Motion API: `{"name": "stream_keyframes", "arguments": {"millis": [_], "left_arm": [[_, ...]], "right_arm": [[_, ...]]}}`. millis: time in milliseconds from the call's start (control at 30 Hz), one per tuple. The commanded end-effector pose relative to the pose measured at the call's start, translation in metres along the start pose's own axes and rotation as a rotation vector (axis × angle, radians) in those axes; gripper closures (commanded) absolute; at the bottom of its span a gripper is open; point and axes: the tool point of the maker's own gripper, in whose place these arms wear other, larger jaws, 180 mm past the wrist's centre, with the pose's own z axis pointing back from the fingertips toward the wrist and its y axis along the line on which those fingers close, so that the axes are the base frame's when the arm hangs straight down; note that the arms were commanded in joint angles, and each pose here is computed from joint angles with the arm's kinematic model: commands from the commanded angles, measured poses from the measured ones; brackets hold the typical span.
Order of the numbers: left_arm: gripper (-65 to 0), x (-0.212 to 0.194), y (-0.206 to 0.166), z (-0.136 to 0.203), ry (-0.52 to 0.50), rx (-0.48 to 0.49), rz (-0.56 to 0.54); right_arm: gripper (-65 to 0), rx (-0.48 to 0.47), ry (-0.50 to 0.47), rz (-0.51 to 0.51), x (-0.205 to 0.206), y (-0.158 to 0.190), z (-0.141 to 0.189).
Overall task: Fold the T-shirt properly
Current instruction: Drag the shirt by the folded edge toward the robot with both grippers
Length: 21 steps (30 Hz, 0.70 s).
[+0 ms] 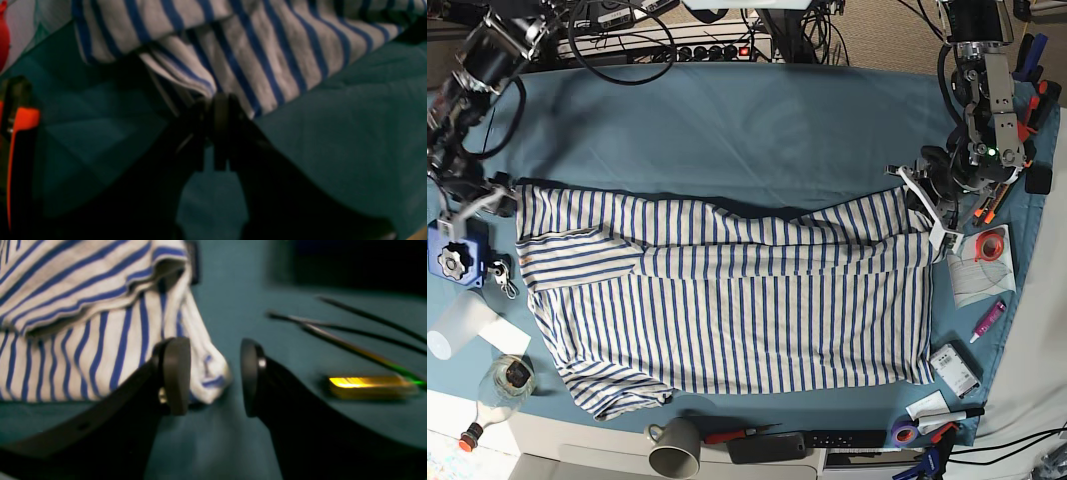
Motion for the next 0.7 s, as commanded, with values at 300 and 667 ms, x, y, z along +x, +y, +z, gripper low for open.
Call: {"name": "stream_keyframes", "arguments": {"millis": [300,667], "left_arm": [[0.0,0.015,0.001,0.005,-0.049,0.001,-0.017],[0.0,0.014,0.002,0.005,-0.043,0.002,-0.017]], "right_arm": [[-24.7,0.054,0.109,-0.013,-0.014,0.020,-0.036],[0.0,0.059,0.185,-0.013,-0.026,0.021,-0.033]]}}
